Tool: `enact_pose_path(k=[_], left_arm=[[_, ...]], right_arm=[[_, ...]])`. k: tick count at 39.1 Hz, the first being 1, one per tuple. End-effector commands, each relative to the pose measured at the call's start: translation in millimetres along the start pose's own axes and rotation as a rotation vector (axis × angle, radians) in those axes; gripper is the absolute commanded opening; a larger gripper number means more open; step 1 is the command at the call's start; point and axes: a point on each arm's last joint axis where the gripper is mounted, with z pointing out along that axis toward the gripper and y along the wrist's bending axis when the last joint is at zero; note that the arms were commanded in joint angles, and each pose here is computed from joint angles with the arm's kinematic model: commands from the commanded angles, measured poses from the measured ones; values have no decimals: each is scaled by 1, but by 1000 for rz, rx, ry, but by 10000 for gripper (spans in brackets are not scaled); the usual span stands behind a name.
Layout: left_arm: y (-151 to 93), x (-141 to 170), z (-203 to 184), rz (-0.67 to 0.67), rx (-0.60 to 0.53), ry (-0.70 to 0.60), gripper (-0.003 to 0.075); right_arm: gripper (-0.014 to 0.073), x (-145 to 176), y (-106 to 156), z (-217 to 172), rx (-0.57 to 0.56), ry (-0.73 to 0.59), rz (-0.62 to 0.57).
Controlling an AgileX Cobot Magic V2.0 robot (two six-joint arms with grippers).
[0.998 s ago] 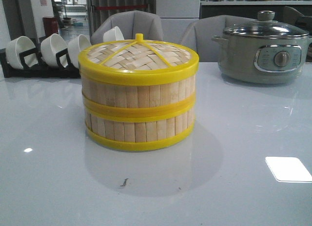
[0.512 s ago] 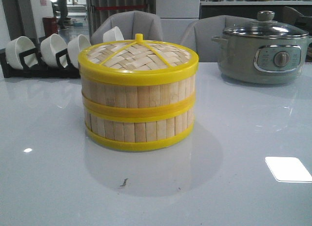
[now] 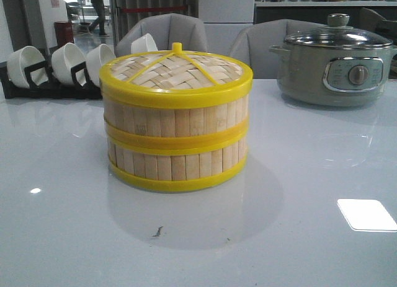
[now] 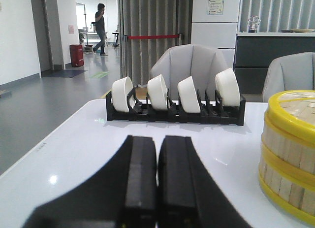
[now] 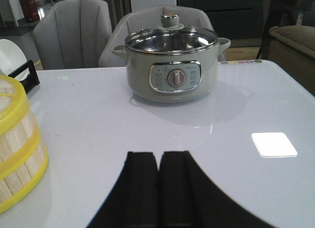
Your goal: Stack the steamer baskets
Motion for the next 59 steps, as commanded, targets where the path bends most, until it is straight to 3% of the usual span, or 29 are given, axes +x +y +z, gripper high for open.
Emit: enact_pose_path(k=[1, 13, 59], left_arm=[[1, -8, -1, 0, -11, -89, 85], [0, -8, -1, 108, -4, -87, 85], [0, -2, -1, 88, 0, -26, 85]], right_arm=[[37, -18, 1, -1, -1, -115, -7], [37, -18, 1, -1, -1, -115, -7], [37, -18, 1, -1, -1, -115, -7]])
